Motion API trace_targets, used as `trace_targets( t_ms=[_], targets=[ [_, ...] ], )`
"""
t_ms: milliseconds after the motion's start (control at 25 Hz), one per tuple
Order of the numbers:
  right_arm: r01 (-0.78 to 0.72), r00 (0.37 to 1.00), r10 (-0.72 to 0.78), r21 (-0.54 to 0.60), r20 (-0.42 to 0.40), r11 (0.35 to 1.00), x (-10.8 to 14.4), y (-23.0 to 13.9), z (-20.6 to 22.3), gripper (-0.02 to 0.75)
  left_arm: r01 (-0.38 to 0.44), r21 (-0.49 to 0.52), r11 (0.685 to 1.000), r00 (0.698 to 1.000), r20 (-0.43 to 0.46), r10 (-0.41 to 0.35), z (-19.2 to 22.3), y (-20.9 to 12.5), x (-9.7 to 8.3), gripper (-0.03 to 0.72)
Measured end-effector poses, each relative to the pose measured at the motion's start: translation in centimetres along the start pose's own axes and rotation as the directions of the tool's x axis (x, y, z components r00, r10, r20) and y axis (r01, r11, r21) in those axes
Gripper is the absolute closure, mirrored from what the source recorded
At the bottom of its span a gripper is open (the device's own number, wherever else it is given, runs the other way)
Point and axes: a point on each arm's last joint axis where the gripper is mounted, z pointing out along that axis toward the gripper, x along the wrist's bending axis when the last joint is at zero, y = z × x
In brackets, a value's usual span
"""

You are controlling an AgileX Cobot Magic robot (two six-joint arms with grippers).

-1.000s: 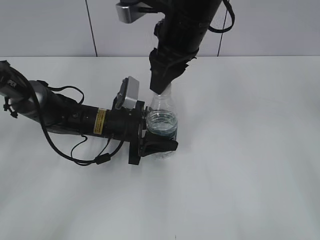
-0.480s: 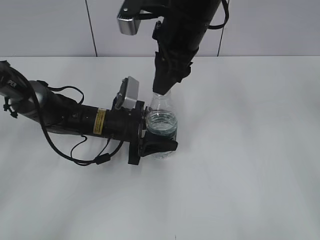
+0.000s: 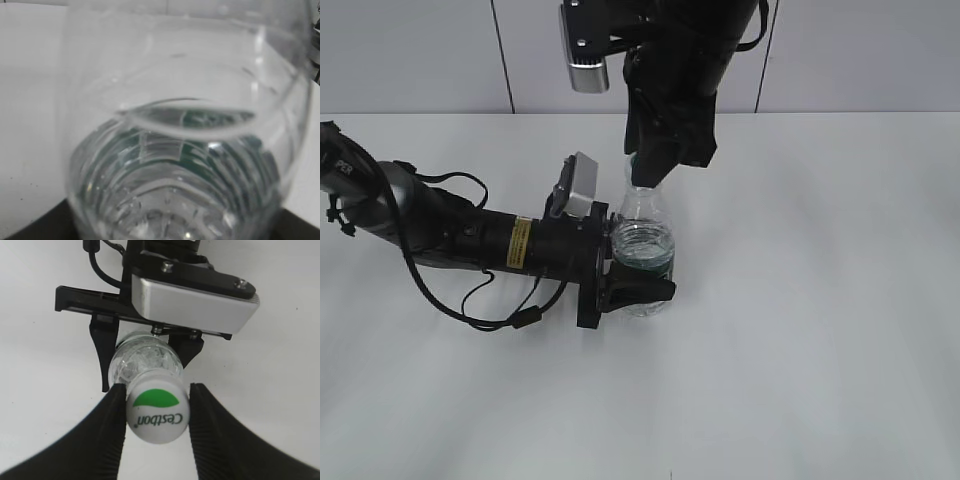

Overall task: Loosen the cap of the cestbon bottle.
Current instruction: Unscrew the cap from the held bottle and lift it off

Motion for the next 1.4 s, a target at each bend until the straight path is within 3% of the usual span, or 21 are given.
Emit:
trace_targets(
  t_ms=[520,1400],
  targets=[
    [0.006,1.0,-0.006,0.002,0.0,1.0,0.0,-0.02,0.0,0.443,0.002,0.0,1.0,1.0,-0.001,-0.002,0.0,0.0,0.01,0.281],
    [-0.009,1.0,0.008,-0.002,-0.006,1.0,0.03,-0.03,0.24,0.29,-0.007,-0.001,1.0,1.0,0.019,0.007,0.0,0.01,-0.17,0.281]
  ],
)
